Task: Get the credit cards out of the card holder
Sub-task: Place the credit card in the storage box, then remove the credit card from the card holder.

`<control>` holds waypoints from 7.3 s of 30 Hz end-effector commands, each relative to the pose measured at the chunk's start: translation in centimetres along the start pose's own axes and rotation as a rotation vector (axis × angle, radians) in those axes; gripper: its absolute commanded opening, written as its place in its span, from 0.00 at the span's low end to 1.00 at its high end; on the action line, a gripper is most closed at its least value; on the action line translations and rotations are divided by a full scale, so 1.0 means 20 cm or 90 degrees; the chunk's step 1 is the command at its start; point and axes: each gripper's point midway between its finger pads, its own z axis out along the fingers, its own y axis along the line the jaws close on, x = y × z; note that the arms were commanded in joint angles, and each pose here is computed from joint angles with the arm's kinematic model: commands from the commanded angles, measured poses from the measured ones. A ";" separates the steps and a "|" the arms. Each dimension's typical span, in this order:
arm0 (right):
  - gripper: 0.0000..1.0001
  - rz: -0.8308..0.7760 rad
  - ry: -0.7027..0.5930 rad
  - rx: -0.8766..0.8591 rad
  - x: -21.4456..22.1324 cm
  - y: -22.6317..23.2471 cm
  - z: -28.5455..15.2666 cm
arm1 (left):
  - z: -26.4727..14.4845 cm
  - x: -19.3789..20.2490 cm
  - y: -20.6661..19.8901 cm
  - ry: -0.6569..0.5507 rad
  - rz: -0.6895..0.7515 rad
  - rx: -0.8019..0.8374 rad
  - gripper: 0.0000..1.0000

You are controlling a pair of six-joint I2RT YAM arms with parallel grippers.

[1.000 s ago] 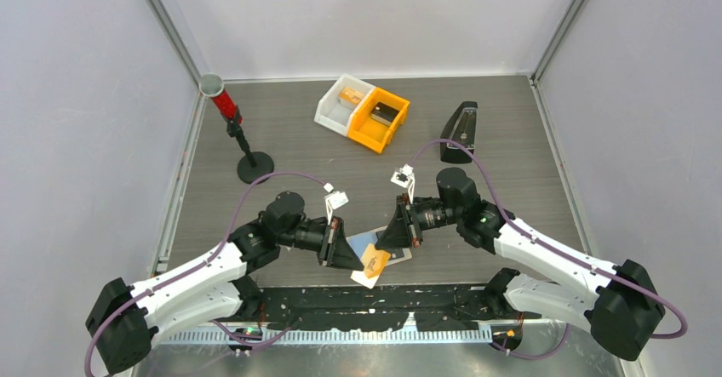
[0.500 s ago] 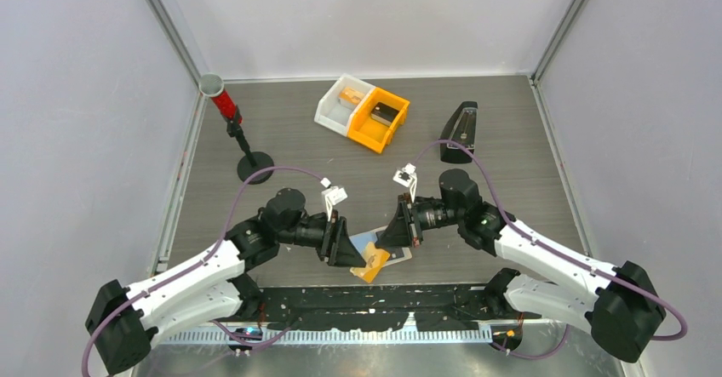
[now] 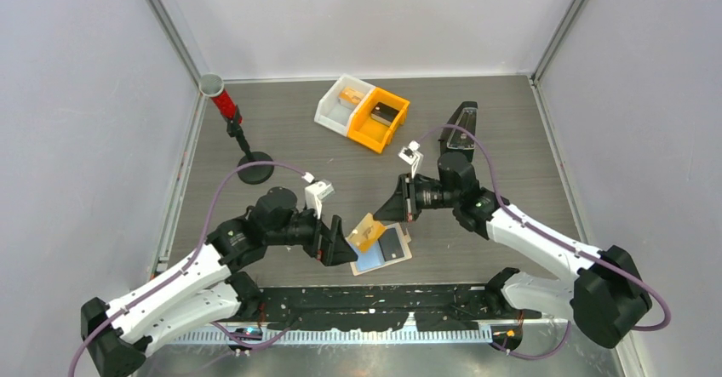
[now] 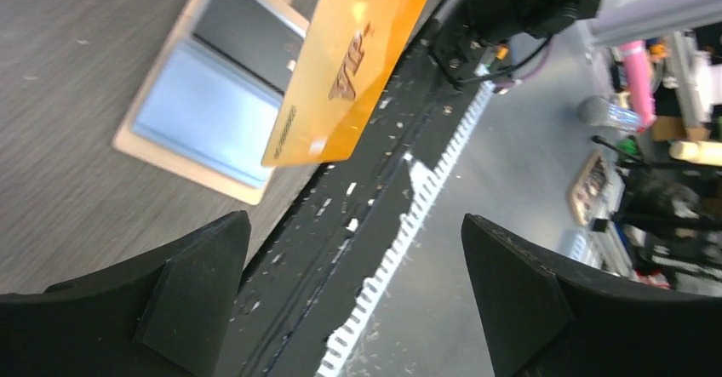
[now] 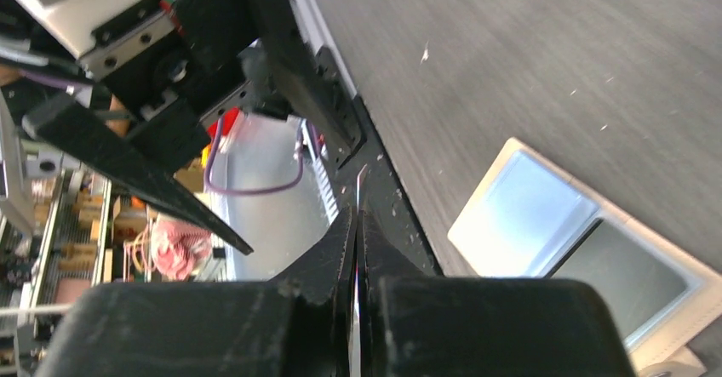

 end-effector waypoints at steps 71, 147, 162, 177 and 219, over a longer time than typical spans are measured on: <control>0.05 0.294 -0.781 0.409 -1.79 -1.33 0.37 | -0.50 -0.18 0.48 -0.297 0.018 -0.407 0.99; 0.50 0.040 -0.202 0.478 -0.50 -0.60 -0.12 | -0.33 -0.11 0.30 -0.207 -0.060 -0.273 0.93; 0.49 0.051 -0.017 0.370 0.24 -0.45 0.01 | -0.01 -0.14 0.22 -0.197 -0.161 -0.127 0.83; 0.49 0.084 0.023 0.423 0.38 -0.56 0.01 | 0.21 -0.05 0.30 -0.129 -0.180 -0.113 0.79; 0.35 0.155 -0.002 0.451 0.54 -0.71 -0.05 | 0.61 0.00 0.45 -0.027 -0.222 -0.104 0.45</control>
